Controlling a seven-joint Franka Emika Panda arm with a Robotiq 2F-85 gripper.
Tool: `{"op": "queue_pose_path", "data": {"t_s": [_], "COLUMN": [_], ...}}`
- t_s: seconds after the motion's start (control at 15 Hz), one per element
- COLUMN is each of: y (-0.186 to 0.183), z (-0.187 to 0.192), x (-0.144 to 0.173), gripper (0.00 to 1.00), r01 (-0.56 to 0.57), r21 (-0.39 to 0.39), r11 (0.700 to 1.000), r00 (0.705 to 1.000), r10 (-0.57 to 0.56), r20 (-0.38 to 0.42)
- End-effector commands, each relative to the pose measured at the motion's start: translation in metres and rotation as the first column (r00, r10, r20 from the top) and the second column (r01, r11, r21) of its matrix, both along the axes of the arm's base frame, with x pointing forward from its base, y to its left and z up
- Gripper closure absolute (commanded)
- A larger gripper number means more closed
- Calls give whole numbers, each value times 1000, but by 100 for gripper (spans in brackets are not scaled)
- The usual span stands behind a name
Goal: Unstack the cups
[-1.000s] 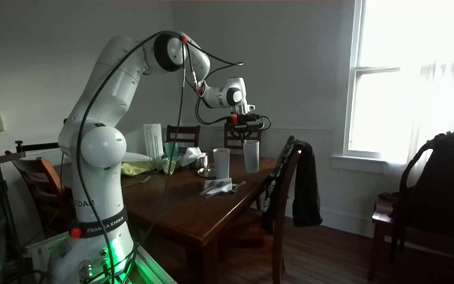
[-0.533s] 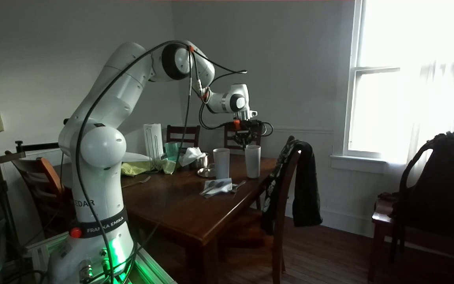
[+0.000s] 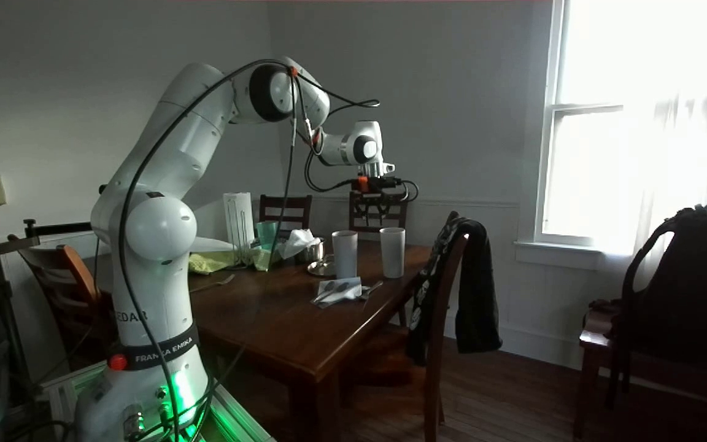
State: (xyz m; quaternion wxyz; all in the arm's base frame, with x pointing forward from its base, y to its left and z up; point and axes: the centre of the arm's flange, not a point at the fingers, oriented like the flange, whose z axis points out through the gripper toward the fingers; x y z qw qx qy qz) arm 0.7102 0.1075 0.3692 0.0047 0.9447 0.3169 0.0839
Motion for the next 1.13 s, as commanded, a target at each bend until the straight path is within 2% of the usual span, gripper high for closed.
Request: {"op": "queue_pose_path", "data": {"t_s": [0.0,0.2,0.4,0.47,0.53,0.67,1.07], "y": [15,17,13,10,17,17,17], "z": [46,73,94,101,92,101,88], "x": [-44,-82,-121,-135,-85,-94,-89], "gripper": [20,1,0,0,0,0,0], "r01": [125,291,433,442,387,391,391], "r21": [22,18,39,56,46,48,40], "r11": [992,957,901,895,921,919,919], "r00": [992,957,900,895,921,919,920], "r10": [-124,-291,-434,-445,-388,-392,-392], "r20": [-25,17,45,43,20,28,12]}}
